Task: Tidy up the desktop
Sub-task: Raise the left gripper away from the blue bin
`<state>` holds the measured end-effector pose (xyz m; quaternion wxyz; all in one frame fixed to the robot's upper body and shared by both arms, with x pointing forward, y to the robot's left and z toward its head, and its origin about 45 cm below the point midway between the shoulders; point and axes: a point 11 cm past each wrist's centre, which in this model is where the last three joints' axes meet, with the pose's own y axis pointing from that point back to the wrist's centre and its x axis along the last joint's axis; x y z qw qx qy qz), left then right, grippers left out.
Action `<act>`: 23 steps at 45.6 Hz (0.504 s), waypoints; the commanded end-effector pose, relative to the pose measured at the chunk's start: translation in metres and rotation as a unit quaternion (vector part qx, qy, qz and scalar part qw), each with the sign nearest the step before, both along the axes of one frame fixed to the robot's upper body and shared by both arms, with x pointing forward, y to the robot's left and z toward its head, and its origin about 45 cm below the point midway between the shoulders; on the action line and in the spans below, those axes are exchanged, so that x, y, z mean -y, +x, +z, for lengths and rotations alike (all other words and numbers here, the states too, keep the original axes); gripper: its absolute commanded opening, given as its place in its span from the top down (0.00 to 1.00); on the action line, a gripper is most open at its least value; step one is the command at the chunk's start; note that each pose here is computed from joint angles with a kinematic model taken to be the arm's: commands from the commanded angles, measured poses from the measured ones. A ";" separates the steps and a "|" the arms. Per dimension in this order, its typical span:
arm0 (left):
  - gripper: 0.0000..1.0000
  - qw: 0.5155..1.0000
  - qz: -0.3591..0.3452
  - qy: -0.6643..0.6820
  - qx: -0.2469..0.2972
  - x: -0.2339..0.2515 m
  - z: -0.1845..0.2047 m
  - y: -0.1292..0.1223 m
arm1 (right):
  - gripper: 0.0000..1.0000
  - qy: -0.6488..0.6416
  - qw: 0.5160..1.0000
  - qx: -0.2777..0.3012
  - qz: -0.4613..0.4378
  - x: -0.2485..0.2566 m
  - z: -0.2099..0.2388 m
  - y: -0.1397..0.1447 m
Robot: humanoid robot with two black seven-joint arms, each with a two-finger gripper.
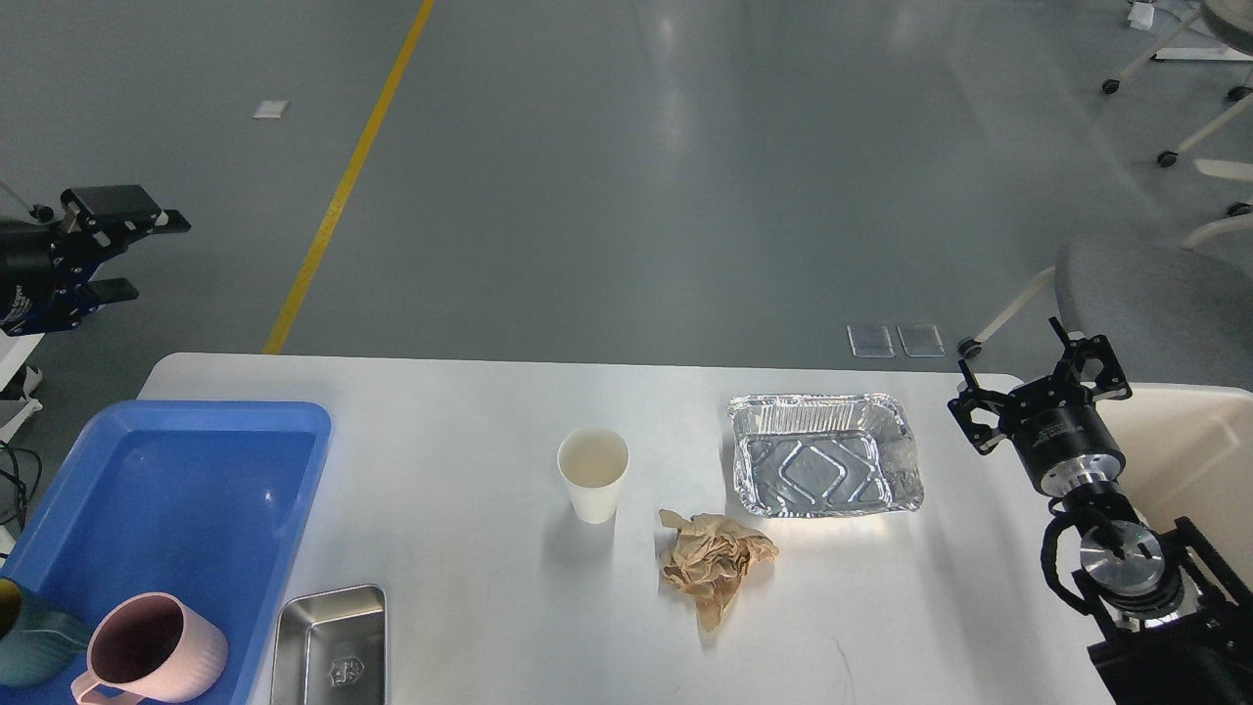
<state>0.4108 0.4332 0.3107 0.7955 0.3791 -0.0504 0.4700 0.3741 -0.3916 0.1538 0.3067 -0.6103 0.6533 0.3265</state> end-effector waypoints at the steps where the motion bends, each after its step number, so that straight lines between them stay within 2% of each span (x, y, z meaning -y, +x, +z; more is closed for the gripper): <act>1: 0.02 0.996 0.017 -0.036 0.075 0.010 -0.012 0.006 | 0.00 0.000 1.000 0.000 0.000 0.000 0.000 0.000; 9: 0.02 0.976 0.042 -0.025 0.213 0.026 -0.016 0.021 | 0.00 0.001 1.000 0.000 0.001 -0.001 0.000 0.000; 12: 0.02 0.968 0.056 -0.008 0.244 0.033 -0.028 0.021 | 0.00 0.001 1.000 0.000 0.001 -0.001 0.000 0.000; 15: 0.02 0.967 0.058 -0.013 0.248 0.044 -0.039 0.022 | 0.00 0.001 1.000 0.000 0.001 -0.002 0.000 0.000; 23: 0.02 0.976 0.051 -0.024 0.209 0.051 -0.061 0.015 | 0.00 0.000 1.000 0.004 0.003 -0.002 0.003 0.001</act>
